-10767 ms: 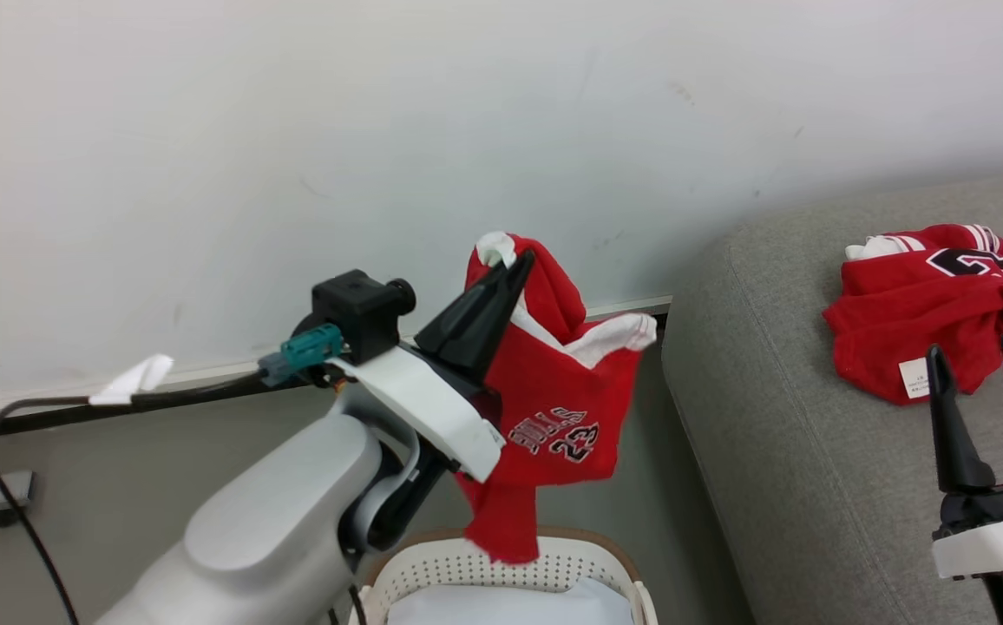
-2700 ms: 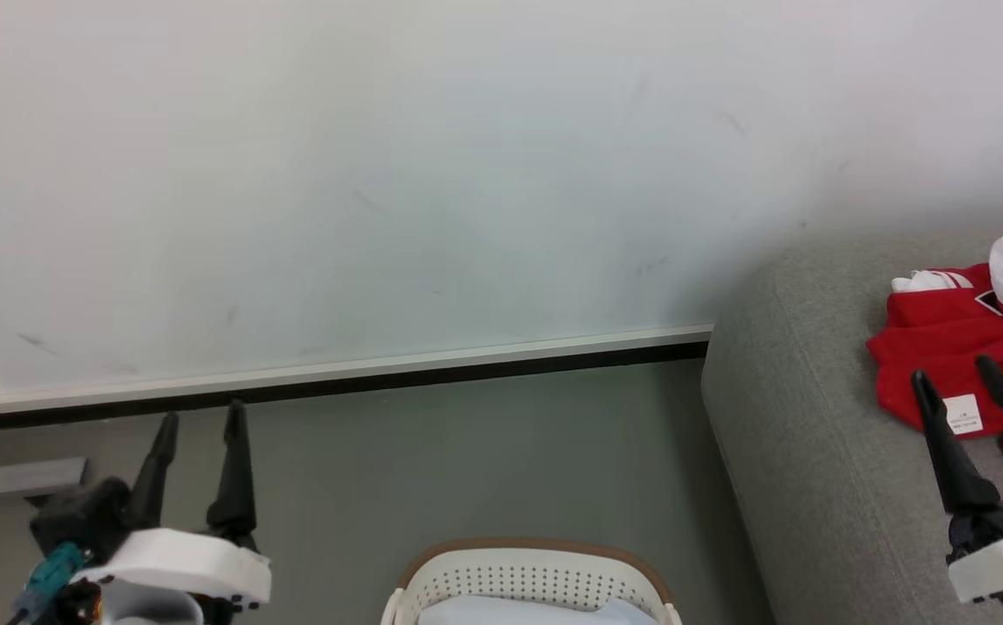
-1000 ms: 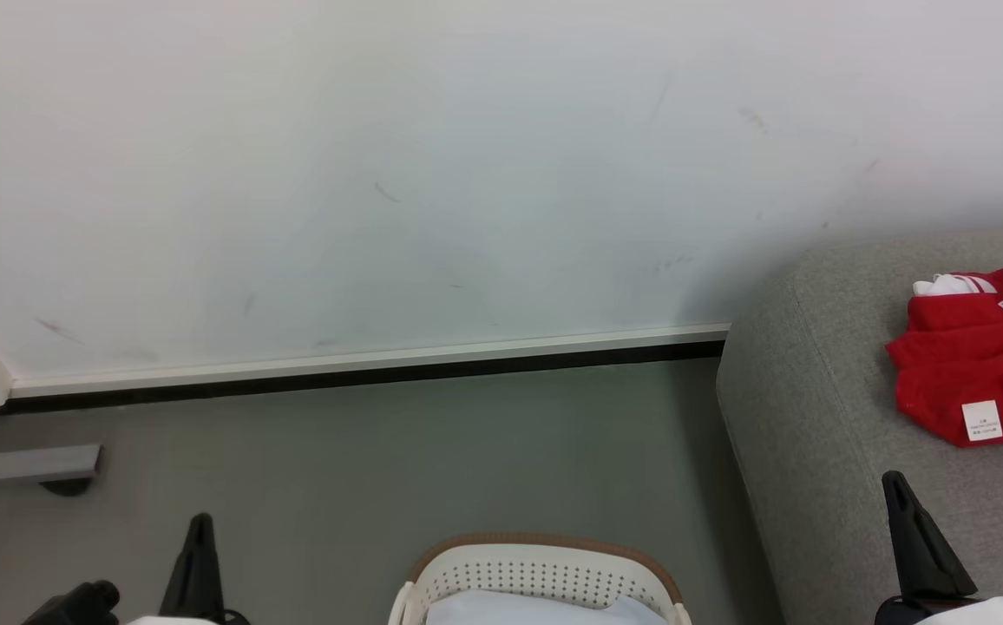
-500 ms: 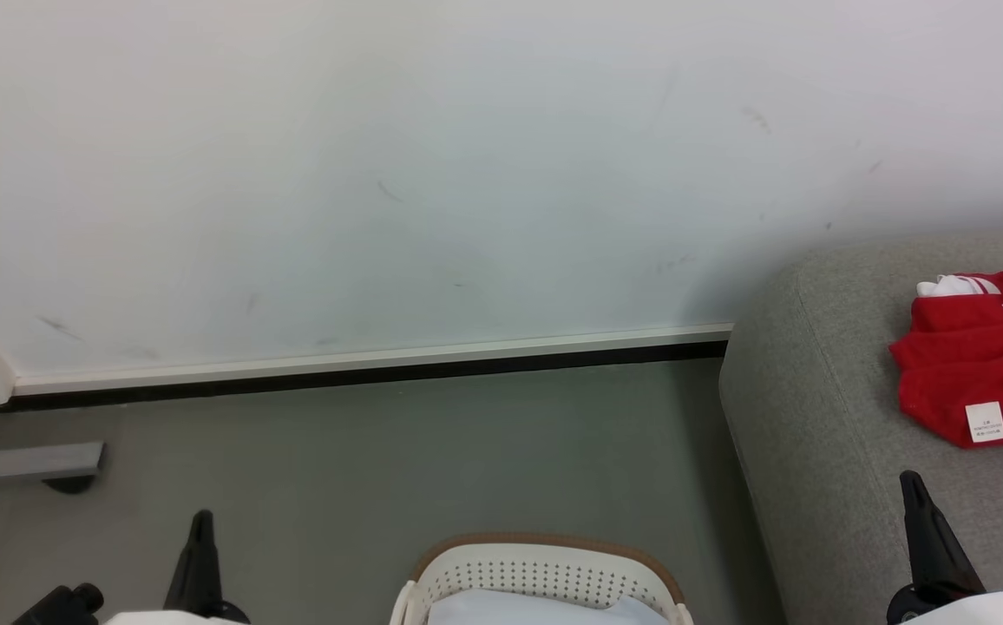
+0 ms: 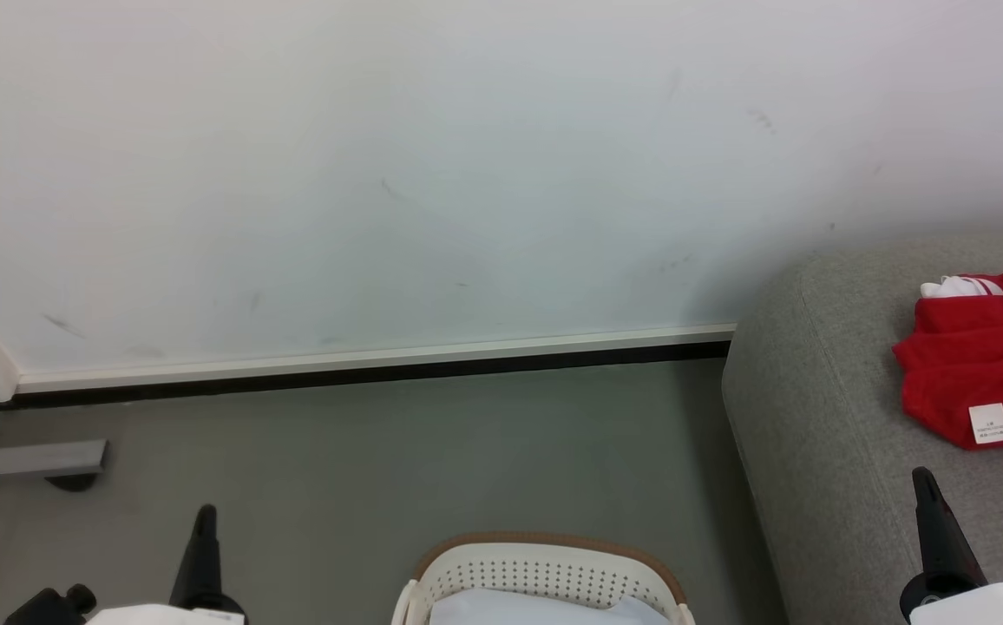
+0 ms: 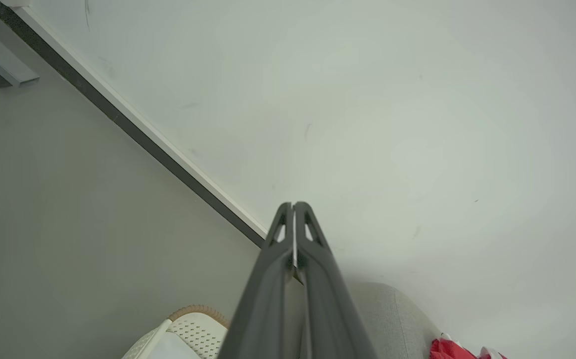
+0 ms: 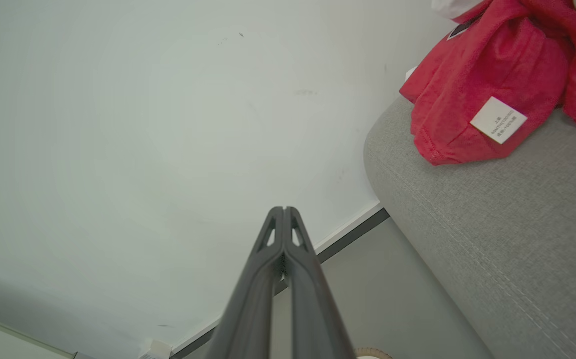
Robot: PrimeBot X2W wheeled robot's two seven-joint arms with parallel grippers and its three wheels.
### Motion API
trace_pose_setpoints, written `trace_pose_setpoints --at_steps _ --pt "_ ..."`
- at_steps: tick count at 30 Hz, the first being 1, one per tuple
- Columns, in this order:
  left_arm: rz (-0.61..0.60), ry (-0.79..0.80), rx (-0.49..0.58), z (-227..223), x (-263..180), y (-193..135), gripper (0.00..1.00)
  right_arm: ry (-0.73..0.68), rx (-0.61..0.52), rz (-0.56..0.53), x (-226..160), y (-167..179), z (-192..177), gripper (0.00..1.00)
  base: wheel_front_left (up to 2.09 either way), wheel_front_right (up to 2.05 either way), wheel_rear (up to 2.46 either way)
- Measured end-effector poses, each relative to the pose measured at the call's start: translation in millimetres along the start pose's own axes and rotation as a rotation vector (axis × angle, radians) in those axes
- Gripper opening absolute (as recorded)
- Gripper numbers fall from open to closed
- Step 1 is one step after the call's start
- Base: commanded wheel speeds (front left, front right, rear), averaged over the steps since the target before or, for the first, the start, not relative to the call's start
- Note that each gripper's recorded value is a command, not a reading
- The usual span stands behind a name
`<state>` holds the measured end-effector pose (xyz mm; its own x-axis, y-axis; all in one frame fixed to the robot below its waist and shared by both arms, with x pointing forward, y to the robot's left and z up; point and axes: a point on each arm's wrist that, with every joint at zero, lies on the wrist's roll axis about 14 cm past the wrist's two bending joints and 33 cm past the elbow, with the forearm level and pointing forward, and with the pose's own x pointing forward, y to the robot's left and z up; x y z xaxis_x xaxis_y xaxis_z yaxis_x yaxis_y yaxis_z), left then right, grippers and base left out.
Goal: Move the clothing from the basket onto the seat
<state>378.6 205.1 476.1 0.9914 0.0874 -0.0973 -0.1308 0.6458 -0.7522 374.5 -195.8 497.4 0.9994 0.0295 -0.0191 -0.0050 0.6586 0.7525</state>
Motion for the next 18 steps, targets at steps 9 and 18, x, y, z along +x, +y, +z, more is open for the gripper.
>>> trace_pose_setpoints --at_steps 9,18 --pt "-0.006 0.010 -0.102 0.5 1.4 -2.5 0.00 -0.006 0.105 -0.010 2.6 -0.4 2.3 0.00 0.00 0.00 0.00" --pt "-0.013 0.020 -0.200 1.1 2.3 -4.9 0.00 -0.009 0.203 -0.019 4.0 -1.1 2.8 0.00 0.00 0.00 0.00"
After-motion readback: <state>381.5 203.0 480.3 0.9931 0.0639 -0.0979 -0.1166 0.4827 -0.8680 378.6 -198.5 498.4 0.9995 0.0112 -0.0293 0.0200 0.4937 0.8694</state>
